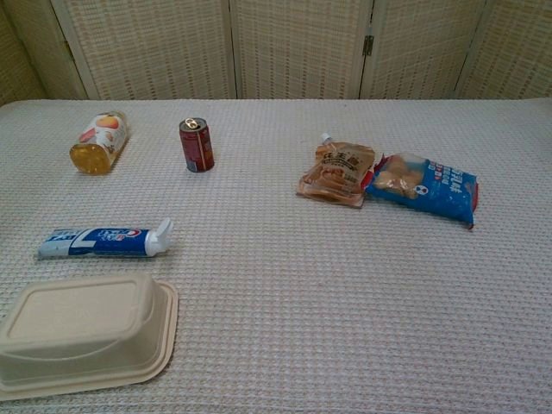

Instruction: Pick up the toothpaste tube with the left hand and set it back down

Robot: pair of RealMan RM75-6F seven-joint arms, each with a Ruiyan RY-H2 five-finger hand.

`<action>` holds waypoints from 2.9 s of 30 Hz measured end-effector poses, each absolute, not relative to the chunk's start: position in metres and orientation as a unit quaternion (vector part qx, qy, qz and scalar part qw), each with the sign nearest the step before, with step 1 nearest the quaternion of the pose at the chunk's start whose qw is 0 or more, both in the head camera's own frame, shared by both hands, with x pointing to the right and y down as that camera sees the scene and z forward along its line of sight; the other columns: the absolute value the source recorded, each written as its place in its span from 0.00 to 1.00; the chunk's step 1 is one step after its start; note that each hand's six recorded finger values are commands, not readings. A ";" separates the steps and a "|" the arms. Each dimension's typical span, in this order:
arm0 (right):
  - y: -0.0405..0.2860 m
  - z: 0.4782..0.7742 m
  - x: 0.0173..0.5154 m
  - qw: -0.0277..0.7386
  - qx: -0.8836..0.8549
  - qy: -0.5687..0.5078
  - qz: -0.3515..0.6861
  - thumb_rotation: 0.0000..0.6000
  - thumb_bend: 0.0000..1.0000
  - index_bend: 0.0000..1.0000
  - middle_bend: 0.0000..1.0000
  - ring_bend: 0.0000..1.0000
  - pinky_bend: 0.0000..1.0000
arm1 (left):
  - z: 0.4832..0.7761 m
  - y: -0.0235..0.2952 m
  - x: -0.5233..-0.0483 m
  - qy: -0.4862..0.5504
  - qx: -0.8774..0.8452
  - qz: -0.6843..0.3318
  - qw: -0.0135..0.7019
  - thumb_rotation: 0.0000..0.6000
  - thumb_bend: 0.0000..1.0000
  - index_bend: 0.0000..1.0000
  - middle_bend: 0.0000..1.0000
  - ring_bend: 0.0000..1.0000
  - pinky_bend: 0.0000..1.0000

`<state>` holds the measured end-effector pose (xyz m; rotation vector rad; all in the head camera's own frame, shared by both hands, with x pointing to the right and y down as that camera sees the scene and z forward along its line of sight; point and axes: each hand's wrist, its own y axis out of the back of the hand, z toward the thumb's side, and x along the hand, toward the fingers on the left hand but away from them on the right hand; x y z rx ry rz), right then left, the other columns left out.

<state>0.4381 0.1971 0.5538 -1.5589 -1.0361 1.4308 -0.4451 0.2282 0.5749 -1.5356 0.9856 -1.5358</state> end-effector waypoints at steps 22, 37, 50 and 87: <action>0.197 0.543 0.443 0.386 -0.604 -0.420 0.556 1.00 0.01 0.00 0.00 0.00 0.00 | 0.587 0.202 -0.408 0.367 -0.648 -0.545 0.386 1.00 0.27 0.12 0.10 0.10 0.00; 0.198 0.541 0.447 0.383 -0.604 -0.425 0.555 1.00 0.01 0.00 0.00 0.00 0.00 | 0.635 0.166 -0.347 0.290 -0.708 -0.511 0.391 1.00 0.27 0.14 0.13 0.13 0.00; 0.198 0.544 0.451 0.378 -0.603 -0.428 0.557 1.00 0.01 0.00 0.00 0.00 0.00 | 0.680 0.172 -0.319 0.215 -0.720 -0.532 0.390 1.00 0.27 0.08 0.12 0.10 0.00; 0.199 0.547 0.454 0.372 -0.602 -0.430 0.561 1.00 0.01 0.00 0.00 0.00 0.00 | 0.734 0.162 -0.314 0.212 -0.731 -0.551 0.343 1.00 0.33 0.40 0.27 0.24 0.01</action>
